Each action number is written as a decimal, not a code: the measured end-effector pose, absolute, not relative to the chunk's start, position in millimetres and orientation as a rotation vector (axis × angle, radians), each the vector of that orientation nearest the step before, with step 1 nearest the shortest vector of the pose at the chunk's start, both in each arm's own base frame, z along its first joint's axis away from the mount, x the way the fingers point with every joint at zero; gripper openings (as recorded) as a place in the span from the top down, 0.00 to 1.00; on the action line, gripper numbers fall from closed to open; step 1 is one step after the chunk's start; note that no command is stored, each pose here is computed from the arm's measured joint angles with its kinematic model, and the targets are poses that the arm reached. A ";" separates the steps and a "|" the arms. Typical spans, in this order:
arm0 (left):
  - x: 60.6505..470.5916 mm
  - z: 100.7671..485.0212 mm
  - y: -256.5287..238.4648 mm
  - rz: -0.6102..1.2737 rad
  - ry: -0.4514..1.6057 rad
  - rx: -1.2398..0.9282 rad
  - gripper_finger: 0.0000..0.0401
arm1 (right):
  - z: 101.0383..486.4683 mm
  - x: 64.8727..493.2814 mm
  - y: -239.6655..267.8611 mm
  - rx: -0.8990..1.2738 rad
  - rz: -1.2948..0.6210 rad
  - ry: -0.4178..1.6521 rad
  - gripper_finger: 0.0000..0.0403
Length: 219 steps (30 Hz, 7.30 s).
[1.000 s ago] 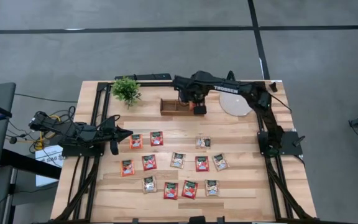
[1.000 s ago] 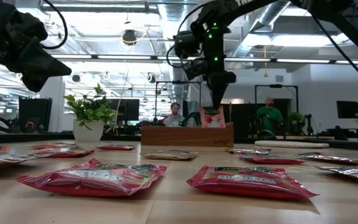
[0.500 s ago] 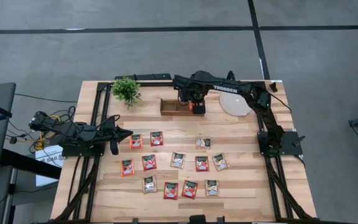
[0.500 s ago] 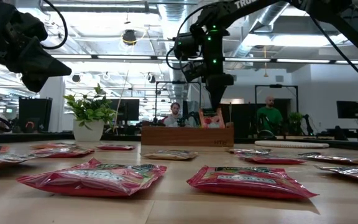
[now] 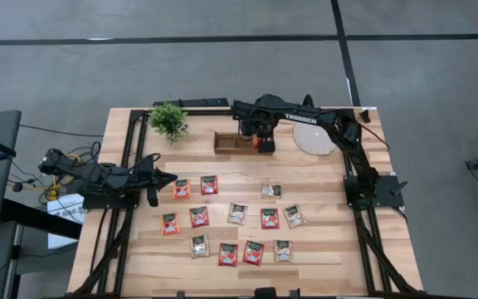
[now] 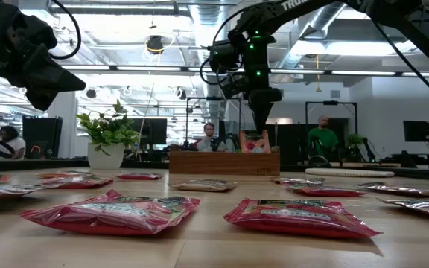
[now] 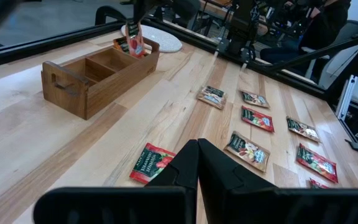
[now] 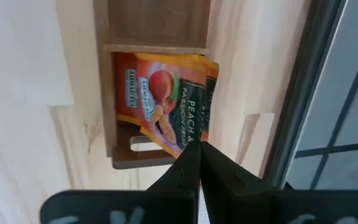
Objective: Pick & Place Tea
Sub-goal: Put the right orange tea bag into the right section of the wooden organizer, then put the top orange tea bag into the right section of the wooden organizer
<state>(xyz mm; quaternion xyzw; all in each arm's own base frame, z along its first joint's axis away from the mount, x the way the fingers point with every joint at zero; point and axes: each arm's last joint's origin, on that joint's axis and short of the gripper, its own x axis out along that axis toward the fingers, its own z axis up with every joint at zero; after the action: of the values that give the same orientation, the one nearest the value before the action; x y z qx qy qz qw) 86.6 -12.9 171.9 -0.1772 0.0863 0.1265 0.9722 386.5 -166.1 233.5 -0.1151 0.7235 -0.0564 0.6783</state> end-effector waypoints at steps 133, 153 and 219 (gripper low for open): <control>212.4 204.2 11.9 0.394 1.236 -0.334 0.61 | 259.8 112.9 -34.5 0.372 -0.148 0.173 0.99; 191.5 180.8 51.4 0.381 1.336 -0.380 0.62 | 259.8 112.9 -34.4 0.391 -0.149 0.173 0.99; 219.5 213.1 58.5 0.524 1.222 -0.560 1.00 | 259.9 112.9 -34.5 0.407 -0.152 0.171 0.99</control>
<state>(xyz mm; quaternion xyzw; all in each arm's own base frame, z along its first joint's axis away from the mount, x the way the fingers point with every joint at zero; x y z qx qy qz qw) 219.5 58.5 213.1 -0.2565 0.5592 0.2400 0.7509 112.9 -34.5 259.9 0.2017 0.0849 -0.0753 0.9728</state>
